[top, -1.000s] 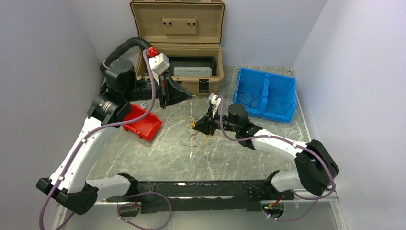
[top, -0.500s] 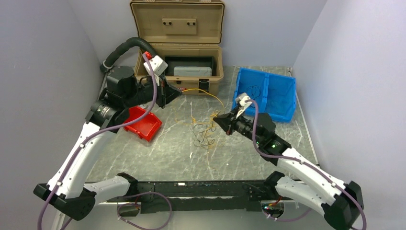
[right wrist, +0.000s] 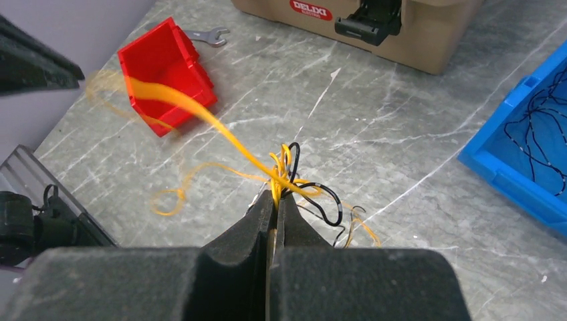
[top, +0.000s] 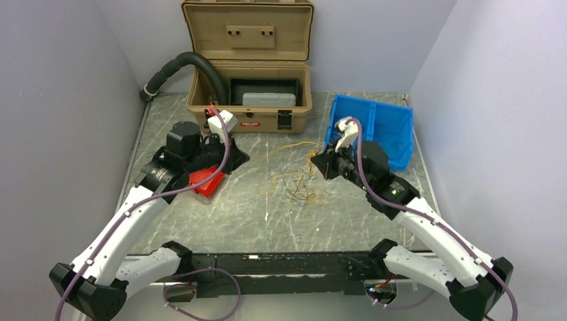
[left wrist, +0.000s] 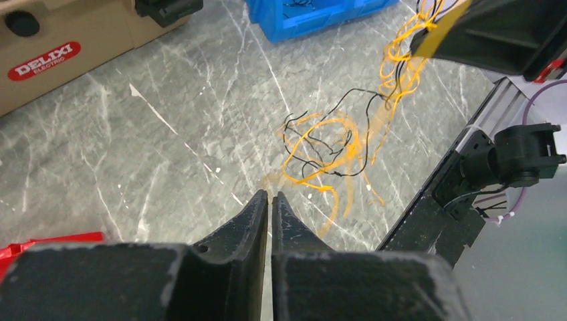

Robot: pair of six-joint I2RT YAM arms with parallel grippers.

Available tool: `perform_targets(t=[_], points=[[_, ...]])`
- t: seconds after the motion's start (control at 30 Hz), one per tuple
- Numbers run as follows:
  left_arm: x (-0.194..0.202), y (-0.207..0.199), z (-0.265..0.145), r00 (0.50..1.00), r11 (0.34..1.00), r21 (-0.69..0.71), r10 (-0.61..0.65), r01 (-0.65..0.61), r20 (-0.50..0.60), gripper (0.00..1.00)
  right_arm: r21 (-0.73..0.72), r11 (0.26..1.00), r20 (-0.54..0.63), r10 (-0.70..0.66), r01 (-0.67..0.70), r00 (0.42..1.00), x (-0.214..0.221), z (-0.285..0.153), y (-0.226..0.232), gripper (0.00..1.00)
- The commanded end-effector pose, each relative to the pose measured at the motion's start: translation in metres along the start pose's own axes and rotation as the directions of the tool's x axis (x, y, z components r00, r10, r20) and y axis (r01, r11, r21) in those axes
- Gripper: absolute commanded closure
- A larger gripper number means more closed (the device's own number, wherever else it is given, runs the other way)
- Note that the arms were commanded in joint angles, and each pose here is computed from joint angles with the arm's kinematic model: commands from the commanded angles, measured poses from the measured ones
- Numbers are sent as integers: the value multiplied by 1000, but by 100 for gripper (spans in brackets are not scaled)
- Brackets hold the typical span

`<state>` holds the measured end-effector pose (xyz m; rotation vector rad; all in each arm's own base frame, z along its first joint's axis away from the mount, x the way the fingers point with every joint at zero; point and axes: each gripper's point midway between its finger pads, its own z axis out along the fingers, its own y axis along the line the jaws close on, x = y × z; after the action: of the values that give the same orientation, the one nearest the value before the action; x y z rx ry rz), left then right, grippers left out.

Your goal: Untangle the cables

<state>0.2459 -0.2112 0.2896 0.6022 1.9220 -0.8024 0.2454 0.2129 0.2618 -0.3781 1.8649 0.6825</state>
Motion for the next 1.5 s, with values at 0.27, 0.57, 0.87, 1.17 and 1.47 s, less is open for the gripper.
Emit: perform_targets(t=[0.27,0.57,0.87,1.17,1.47], points=[[6,-10,-1,999,998,66,3,-6,50,44,-62,996,-188,49,-62,981,-9,6,18,100],[1,-67,15,993,952,293,59,-88,106,28,-125,990,-240,34,-66,970,-12,5,32,100],[0,-99,51,991,911,402,52,-97,120,27,-186,979,-244,36,-83,969,-18,-1,45,100],[-13,-114,69,993,875,478,29,-79,111,28,-194,977,-240,41,-89,970,-18,-5,47,100],[-11,-115,85,997,885,461,31,-58,66,99,-154,985,-235,36,-74,971,-17,-5,39,100]])
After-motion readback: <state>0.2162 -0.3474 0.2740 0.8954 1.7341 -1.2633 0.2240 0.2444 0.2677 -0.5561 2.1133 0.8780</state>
